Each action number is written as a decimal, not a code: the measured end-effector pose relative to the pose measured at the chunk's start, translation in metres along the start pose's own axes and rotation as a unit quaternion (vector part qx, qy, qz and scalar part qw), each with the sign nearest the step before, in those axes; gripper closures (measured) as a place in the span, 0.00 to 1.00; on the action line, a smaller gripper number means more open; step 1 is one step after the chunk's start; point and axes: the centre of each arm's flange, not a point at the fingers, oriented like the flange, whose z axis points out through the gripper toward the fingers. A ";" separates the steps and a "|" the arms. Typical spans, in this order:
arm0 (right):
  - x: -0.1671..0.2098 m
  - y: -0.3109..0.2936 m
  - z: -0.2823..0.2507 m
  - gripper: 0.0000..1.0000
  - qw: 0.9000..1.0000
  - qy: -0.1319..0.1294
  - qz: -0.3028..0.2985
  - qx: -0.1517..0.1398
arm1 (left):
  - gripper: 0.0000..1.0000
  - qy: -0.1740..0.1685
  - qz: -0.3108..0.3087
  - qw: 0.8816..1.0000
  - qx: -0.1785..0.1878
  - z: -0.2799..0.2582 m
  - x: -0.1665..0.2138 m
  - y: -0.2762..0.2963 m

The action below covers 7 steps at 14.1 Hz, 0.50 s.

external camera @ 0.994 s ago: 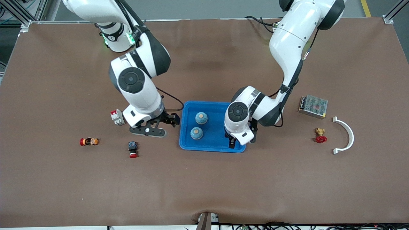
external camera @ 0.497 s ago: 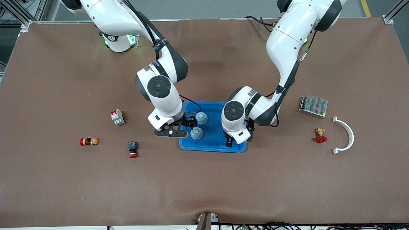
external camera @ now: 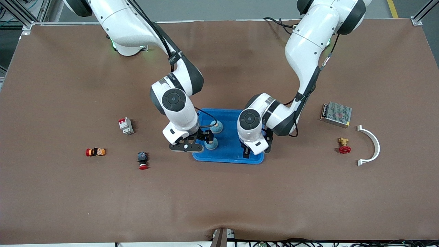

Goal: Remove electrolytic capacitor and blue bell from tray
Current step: 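Grasp the capacitor with the left gripper while the right gripper grasps the bell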

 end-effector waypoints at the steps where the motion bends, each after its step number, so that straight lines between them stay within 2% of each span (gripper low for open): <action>1: 0.000 0.000 0.005 0.00 1.000 0.001 0.001 0.001 | 0.00 0.000 -0.001 1.000 0.001 0.002 -0.001 -0.001; 4: -0.002 -0.001 0.020 0.00 1.000 0.000 0.006 0.001 | 0.00 0.005 -0.003 1.000 -0.004 0.000 -0.004 -0.001; 7: -0.005 -0.010 0.028 0.00 1.000 0.006 0.015 0.007 | 0.00 0.024 0.024 0.999 -0.016 -0.002 -0.006 0.000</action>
